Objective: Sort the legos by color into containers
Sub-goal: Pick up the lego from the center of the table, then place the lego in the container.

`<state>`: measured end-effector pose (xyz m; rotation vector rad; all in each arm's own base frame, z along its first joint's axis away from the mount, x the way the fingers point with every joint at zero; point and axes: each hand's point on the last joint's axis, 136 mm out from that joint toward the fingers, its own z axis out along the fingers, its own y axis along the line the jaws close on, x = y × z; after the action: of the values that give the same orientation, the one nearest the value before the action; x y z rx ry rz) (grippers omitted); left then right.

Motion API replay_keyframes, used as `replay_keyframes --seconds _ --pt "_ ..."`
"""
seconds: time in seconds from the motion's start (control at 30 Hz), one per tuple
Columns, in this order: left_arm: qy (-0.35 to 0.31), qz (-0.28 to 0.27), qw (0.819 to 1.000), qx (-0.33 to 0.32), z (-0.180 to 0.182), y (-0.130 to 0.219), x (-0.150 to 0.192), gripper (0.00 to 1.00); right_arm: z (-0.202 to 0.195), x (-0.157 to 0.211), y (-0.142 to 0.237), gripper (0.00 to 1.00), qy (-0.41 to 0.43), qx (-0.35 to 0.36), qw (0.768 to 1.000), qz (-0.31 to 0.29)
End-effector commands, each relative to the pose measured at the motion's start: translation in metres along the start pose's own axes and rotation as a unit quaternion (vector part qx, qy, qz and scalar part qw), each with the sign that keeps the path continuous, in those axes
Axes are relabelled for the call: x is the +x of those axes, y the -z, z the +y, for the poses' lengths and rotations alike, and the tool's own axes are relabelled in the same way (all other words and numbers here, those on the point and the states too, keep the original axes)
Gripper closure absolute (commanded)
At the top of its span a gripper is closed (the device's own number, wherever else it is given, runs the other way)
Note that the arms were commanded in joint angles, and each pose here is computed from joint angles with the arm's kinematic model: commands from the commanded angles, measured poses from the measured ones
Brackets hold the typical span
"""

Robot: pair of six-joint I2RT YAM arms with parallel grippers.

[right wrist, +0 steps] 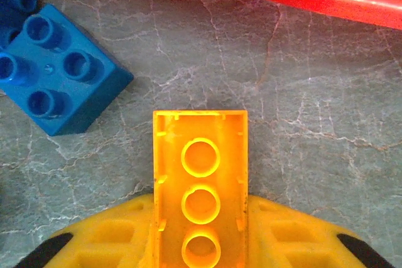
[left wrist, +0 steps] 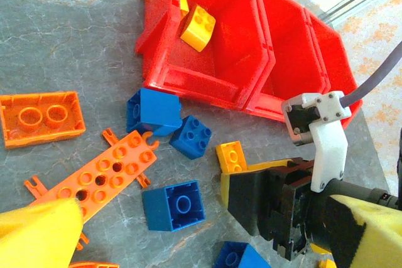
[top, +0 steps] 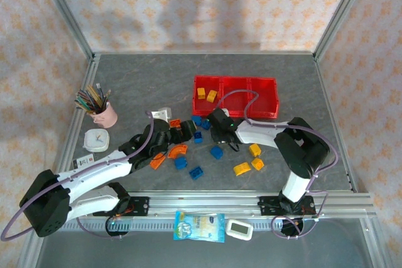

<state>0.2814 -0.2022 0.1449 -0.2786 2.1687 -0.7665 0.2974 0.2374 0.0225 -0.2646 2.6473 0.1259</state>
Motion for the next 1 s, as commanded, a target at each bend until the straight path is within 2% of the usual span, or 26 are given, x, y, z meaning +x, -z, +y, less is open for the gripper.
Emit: replay_keyframes --seconds 0.0,0.23,0.4,0.77,0.97 --pt "-0.005 -0.01 1.0 0.015 -0.016 0.002 -0.011 0.01 -0.005 -0.011 0.012 0.69 -0.013 0.006 1.0 -0.025" --pt "-0.021 -0.034 0.999 0.015 -0.024 0.006 -0.027 0.01 0.002 -0.046 0.052 0.69 -0.017 -0.014 0.997 -0.07" --pt "-0.024 -0.056 0.998 0.011 -0.022 0.009 -0.044 0.01 0.011 -0.08 0.062 0.68 -0.021 -0.032 0.995 -0.094" --pt "-0.007 -0.084 0.996 -0.008 -0.001 0.009 -0.074 0.01 0.027 -0.164 0.028 0.68 -0.038 -0.043 0.992 -0.113" --pt "-0.003 -0.081 0.997 -0.014 0.007 0.007 -0.075 0.01 0.032 -0.177 0.001 0.66 -0.039 -0.037 0.993 -0.102"
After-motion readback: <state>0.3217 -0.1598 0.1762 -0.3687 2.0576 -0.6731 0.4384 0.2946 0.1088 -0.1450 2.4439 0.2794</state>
